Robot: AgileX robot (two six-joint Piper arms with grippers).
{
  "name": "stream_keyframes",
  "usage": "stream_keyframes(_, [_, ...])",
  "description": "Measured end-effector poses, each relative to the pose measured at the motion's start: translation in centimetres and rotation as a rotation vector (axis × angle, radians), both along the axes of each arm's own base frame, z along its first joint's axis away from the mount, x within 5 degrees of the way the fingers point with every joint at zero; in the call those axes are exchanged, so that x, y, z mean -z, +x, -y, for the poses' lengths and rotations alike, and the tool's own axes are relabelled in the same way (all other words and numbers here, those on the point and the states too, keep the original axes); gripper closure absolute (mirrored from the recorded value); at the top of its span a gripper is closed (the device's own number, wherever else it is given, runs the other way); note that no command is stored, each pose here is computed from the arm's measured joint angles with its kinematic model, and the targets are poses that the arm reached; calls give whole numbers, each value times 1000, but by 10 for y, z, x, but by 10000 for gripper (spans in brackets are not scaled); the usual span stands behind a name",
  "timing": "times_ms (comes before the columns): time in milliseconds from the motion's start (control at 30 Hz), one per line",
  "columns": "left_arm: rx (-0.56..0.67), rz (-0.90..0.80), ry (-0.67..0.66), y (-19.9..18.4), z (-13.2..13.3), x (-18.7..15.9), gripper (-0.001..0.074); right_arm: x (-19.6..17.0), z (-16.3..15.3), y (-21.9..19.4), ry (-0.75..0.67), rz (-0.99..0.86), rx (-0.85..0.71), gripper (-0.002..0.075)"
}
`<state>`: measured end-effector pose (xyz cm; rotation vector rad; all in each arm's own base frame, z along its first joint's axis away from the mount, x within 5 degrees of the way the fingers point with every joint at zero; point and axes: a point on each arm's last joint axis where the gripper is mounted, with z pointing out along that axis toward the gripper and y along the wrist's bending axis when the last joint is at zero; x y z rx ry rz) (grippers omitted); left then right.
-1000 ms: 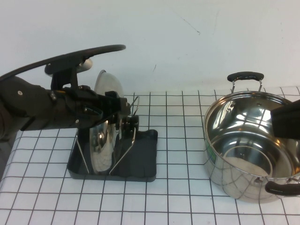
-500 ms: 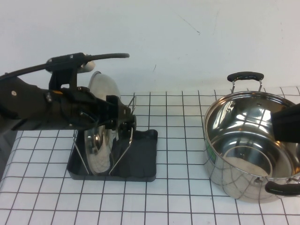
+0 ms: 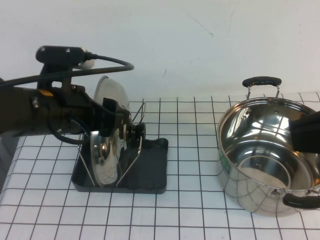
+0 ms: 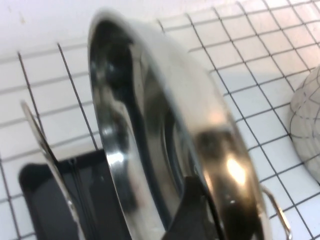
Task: Put pot lid on rack
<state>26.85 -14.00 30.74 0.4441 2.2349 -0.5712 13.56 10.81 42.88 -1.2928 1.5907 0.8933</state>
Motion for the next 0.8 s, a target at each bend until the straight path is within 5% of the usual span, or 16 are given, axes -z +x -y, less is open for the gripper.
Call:
stream_keyframes(200, [34, 112, 59, -20, -12, -27, 278, -2, 1, -1, -31, 9, 4, 726])
stream_keyframes(433, [67, 175, 236, -64, -39, -69, 666, -2, 38, 8, -457, -1, 380, 726])
stream_keyframes(633, [-86, 204, 272, -98, -68, -100, 728, -1, 85, 13, -801, 48, 782, 726])
stream_keyframes(800, [-202, 322, 181, -130, -88, -109, 731, -7, 90, -7, -711, 167, 852, 726])
